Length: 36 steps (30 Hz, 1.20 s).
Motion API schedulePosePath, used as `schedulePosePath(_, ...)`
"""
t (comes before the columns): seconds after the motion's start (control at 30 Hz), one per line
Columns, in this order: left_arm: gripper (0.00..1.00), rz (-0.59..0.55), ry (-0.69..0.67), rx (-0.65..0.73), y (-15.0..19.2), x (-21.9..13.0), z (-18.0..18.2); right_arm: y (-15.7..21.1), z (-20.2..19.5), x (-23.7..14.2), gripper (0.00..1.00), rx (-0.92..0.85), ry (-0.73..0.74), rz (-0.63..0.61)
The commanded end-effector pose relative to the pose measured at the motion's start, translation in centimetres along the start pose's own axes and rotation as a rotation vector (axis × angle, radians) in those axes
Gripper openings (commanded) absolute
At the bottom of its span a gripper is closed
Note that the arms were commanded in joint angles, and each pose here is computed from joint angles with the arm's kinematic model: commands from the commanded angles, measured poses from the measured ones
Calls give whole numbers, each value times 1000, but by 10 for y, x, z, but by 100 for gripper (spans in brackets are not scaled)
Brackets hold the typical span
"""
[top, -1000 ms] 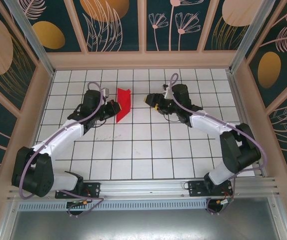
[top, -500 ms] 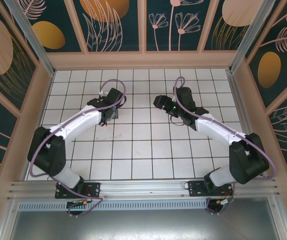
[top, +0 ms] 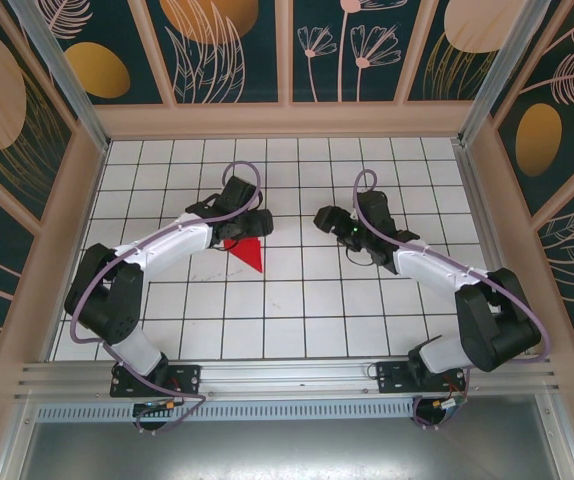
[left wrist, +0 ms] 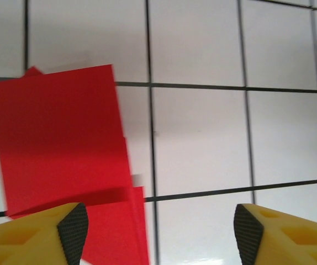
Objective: Fold a paper plane with a square sheet of paper (pick it up from the middle)
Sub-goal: Turn over the paper at the center of the table, then move the paper to the center of the table.
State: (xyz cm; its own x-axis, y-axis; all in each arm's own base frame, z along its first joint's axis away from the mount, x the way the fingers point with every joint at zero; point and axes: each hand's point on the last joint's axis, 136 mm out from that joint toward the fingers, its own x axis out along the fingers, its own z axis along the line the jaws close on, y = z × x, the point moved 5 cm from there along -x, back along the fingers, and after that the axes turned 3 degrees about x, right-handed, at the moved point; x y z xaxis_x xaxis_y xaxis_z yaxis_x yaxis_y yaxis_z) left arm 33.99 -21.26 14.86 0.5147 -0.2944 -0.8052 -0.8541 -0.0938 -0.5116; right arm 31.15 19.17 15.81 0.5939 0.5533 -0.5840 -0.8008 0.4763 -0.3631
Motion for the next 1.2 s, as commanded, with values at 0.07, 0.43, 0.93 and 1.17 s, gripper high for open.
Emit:
schedulePosePath(0.07,82,-66,139,-109,-15,-18,8,21,25,15,74,-58,-54,50)
schedulePosePath(0.43,98,-190,-18,-343,-5,-43,91,99,95,94,46,-190,-73,257)
schedulePosePath(0.93,98,-218,-69,-507,18,-47,132,129,87,163,38,-225,71,357)
schedulePosePath(1.17,99,-205,-75,-486,19,-46,132,134,64,162,38,-327,130,407)
